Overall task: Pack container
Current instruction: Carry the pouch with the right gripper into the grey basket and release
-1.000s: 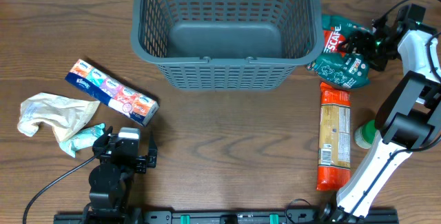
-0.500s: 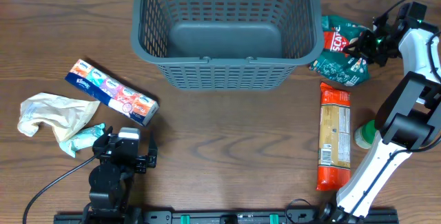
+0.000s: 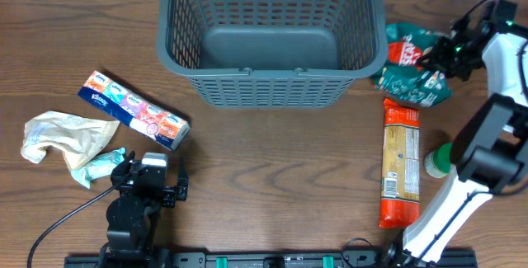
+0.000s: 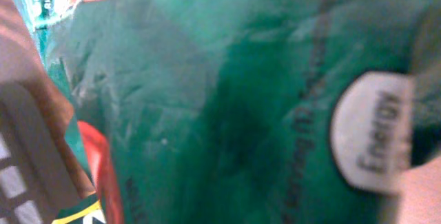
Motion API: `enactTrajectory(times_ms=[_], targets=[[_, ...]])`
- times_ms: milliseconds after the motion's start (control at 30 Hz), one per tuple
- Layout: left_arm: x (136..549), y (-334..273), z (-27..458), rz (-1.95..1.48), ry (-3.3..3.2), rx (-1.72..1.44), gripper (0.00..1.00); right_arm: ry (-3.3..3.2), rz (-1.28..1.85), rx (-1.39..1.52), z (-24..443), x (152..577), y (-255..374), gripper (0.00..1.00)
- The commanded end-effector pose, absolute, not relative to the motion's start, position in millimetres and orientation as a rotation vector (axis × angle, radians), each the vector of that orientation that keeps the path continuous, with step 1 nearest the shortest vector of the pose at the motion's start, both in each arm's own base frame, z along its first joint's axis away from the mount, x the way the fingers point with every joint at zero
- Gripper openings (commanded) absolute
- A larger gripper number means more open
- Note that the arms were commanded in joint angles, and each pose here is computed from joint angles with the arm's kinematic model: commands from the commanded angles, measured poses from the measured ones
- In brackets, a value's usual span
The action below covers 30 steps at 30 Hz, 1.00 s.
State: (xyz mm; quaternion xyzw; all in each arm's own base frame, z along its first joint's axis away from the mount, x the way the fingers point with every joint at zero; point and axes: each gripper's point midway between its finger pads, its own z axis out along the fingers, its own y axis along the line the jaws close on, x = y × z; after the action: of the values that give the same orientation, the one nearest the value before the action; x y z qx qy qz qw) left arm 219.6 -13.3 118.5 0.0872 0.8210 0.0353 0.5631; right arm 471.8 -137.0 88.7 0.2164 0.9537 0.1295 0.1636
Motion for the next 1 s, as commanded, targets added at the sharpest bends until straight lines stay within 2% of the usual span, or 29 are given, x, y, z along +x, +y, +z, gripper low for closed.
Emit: enactTrajectory(times_ms=[0, 333, 467, 667, 833, 967], targets=[[219.4, -13.3, 110.8, 0.079, 1.947, 0.199, 0.98, 2.437, 0.257, 0.521, 218.6, 479.5, -138.2, 0.01], [219.3, -13.3, 110.7, 0.079, 1.948, 0.199, 0.98, 2.034, 0.088, 0.306, 388.7, 450.8, -111.1, 0.01], [219.4, -13.3, 110.8, 0.079, 1.947, 0.199, 0.98, 1.895, 0.046, 0.081, 440.3, 445.8, -71.5, 0.01], [219.4, -13.3, 110.8, 0.079, 1.947, 0.199, 0.99, 1.669, 0.009, -0.667, 465.8, 441.8, 52.3, 0.01], [219.3, -13.3, 110.7, 0.079, 1.948, 0.199, 0.98, 1.495, -0.083, -0.956, 466.3, 442.8, 121.3, 0.01], [219.3, -13.3, 110.7, 0.079, 1.948, 0.199, 0.98, 1.418, -0.097, -1.113, 449.2, 448.5, 161.3, 0.01]])
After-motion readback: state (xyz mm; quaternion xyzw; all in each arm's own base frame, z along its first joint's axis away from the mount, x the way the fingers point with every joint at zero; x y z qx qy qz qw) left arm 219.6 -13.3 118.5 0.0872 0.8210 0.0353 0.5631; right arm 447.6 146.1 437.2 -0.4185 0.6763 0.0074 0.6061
